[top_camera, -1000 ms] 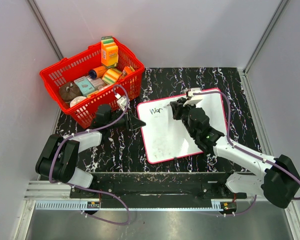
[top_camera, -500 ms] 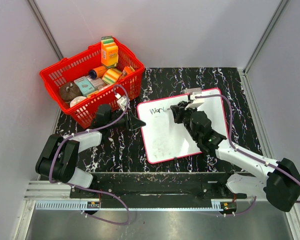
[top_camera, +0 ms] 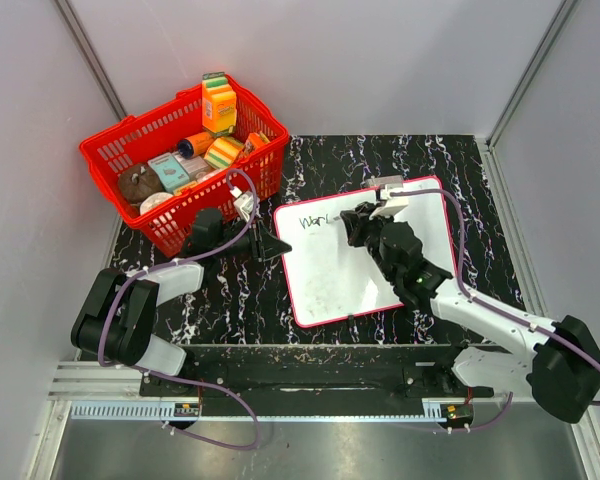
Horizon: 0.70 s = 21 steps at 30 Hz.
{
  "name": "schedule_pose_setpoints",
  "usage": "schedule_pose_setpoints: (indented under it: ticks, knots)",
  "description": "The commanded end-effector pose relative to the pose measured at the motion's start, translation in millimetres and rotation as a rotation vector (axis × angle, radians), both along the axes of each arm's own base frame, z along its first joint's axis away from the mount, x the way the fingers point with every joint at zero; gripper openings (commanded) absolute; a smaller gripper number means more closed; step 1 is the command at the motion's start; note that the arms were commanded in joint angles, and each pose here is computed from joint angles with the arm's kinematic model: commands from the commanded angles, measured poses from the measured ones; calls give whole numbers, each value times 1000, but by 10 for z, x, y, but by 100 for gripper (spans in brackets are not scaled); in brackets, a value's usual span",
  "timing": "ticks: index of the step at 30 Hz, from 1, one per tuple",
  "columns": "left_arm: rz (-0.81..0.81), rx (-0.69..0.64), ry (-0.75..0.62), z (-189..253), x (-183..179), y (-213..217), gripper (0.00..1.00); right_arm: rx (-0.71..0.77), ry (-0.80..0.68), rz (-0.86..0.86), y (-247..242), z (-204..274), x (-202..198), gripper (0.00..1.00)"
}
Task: Write a sentence on the whiteboard
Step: Write with the whiteboard marker on the whiteboard.
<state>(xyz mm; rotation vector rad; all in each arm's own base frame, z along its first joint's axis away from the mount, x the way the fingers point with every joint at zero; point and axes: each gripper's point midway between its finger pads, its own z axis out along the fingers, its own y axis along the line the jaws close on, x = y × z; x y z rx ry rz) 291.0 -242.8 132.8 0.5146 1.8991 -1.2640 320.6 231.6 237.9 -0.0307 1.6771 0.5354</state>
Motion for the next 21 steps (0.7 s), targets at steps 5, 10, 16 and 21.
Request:
schedule_pose_setpoints:
  ticks: [5, 10, 16, 21]
  knots:
    - [-37, 39, -100, -2, 22, -63, 0, 12, -63, -59, -45, 280, 155, 0]
    - [-35, 39, -102, 0, 26, -63, 0, 5, -63, -68, -55, 274, 191, 0]
    - [-36, 40, -103, 0, 26, -62, 0, 5, -66, -77, -76, 289, 206, 0]
    - [-37, 39, -105, 5, 22, -67, 0, -18, -80, -113, -223, 324, 207, 0]
